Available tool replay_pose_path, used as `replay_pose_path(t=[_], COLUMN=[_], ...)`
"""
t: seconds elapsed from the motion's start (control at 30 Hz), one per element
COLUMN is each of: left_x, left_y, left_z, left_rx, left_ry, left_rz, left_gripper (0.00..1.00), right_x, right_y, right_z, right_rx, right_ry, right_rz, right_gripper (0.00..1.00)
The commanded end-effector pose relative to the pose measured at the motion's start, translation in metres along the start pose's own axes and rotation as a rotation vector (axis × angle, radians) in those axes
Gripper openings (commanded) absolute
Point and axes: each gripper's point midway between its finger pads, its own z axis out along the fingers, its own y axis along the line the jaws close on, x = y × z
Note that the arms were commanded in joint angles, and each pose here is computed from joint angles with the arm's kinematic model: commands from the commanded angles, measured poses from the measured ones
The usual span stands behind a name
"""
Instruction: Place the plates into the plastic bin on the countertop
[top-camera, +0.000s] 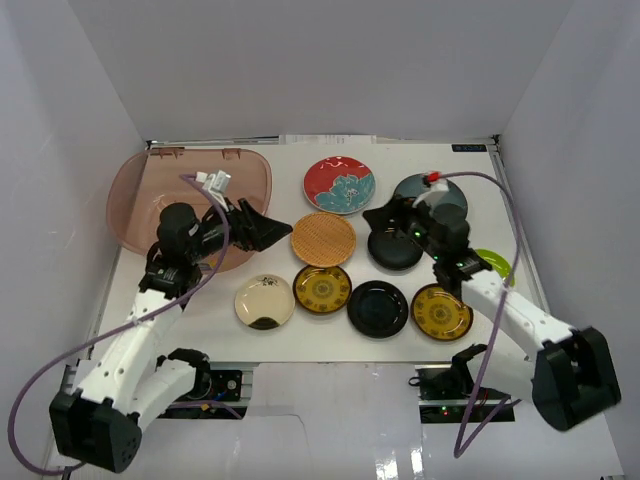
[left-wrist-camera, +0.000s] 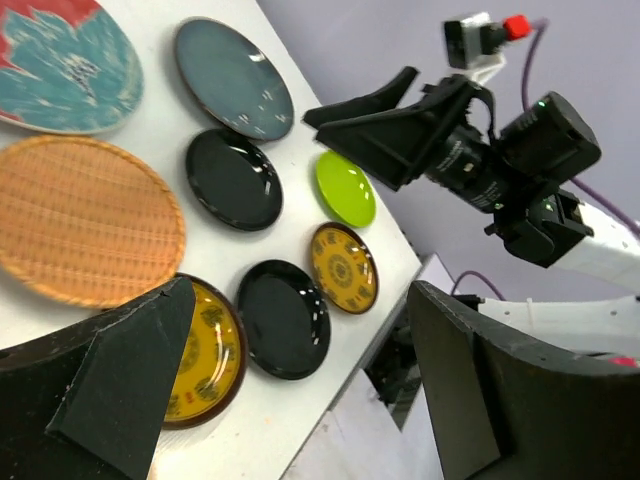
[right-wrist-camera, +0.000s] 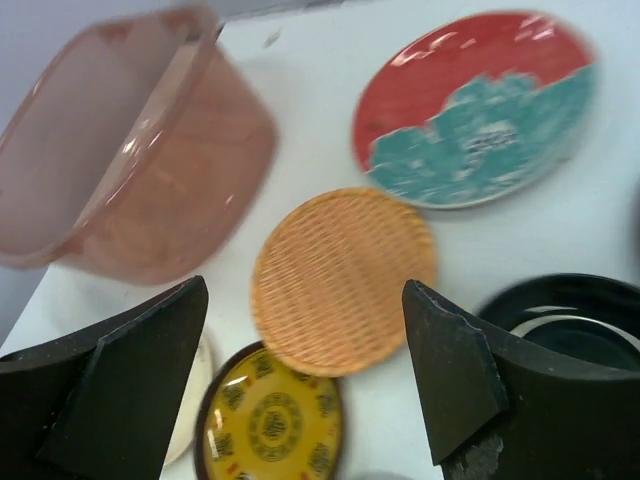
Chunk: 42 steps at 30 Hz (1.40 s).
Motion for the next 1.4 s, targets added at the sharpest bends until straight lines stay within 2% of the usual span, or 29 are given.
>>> replay_pose_path(t=[0.0, 0.07, 0.17, 0.2, 0.23, 0.33, 0.43, 0.63, 0.77, 1.17, 1.3, 1.37], left_x=[-0.01, -0.003, 0.002, -0.01, 0.016, 0.036, 0.03, 0.037, 0.03, 0.036, 0.038, 0.037], left_y=[-0.012, -0.019, -0.006, -0.001, 0.032, 0.089, 0.123, 0.194, 0.23, 0.28, 0.288, 0.287], left_z=[0.035, 0.059, 0.114, 0.129, 0.155, 0.192, 0.207, 0.218, 0.214, 0.245, 0.254, 0.261], left_rx=[0.075, 0.087, 0.015, -0.034, -0.114, -0.308, -0.447, -0.691, -0.834, -0.78, -0.724, -0.689], left_ry=[0.006, 0.044, 0.084, 0.075, 0.154, 0.212, 0.161, 0.08, 0.007, -0.056, -0.087, -0.108], left_rz=[-0.018, -0.008, 0.003, 0.001, -0.035, -0.065, -0.07, -0.067, -0.025, -0.084, -0.122, -0.13], left_gripper=[0.98, 0.98, 0.98, 0.98, 0.98, 0.98, 0.98, 0.75, 0.74, 0.73, 0.68, 0.61], right_x=[0.01, 0.011, 0.009, 0.01, 0.016, 0.024, 0.027, 0.029, 0.032, 0.044, 0.045, 0.043], right_y=[-0.047, -0.059, -0.079, -0.076, -0.079, -0.082, -0.075, -0.066, -0.056, -0.052, -0.052, -0.05], right_z=[-0.047, -0.064, -0.088, -0.095, -0.099, -0.109, -0.114, -0.118, -0.118, -0.119, -0.116, -0.114], right_rx=[0.104, 0.123, 0.172, 0.156, 0.156, 0.152, 0.114, 0.072, 0.024, 0.002, 0.0, -0.013], right_ry=[0.014, -0.007, -0.042, -0.044, -0.036, -0.032, -0.023, -0.015, 0.006, 0.041, 0.038, 0.021], right_rz=[0.011, 0.047, 0.092, 0.095, 0.103, 0.119, 0.119, 0.096, 0.089, 0.083, 0.118, 0.165], right_gripper=[0.84, 0.83, 0.81, 0.81, 0.8, 0.79, 0.78, 0.77, 0.77, 0.77, 0.76, 0.76])
